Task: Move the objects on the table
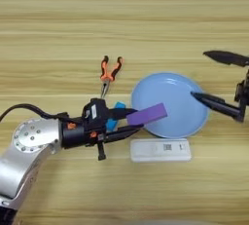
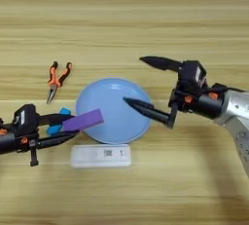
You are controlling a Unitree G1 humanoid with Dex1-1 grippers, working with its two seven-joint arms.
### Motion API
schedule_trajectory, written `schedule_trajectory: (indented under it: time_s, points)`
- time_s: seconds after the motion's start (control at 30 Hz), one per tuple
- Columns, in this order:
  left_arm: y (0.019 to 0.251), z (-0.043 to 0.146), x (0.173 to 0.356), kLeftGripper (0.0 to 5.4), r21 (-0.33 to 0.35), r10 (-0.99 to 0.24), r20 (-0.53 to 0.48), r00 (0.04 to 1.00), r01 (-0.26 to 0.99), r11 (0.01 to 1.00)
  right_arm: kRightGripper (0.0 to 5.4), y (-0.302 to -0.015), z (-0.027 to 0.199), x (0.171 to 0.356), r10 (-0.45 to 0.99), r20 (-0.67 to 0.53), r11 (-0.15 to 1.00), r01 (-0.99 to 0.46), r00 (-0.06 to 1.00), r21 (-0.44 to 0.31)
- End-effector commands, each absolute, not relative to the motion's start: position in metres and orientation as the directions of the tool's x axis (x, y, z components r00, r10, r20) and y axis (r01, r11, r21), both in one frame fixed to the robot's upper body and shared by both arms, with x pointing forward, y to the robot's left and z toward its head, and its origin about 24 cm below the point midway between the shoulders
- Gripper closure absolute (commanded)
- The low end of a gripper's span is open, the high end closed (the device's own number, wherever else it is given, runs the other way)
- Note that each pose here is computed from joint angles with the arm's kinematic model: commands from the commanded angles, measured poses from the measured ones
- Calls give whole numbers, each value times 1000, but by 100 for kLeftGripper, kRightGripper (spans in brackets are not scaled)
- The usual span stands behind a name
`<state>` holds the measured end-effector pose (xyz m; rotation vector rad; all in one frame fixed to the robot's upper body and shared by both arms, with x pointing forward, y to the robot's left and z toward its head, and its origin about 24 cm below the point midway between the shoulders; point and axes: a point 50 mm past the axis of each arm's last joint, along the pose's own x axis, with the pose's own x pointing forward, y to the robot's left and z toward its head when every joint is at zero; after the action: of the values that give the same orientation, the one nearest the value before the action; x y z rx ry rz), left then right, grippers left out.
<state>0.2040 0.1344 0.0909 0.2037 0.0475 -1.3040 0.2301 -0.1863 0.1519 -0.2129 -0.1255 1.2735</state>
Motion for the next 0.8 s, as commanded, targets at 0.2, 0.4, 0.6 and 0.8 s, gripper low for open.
schedule_trajectory:
  time_s: [0.2,0.4,0.6,0.8]
  points:
    - [128,99,205,406,170,-965,-158,208,969,181,0,-168,146,219,978,-198,20,-981,59,-193]
    - [125,101,203,406,171,-968,-152,198,970,172,0,-156,146,222,973,-232,-52,-980,-7,-191]
    - [122,102,200,406,172,-971,-143,190,971,165,0,-150,143,223,972,-233,-74,-980,-30,-185]
    - [119,103,197,406,177,-975,-139,175,973,150,0,-143,140,223,969,-240,-105,-979,-61,-175]
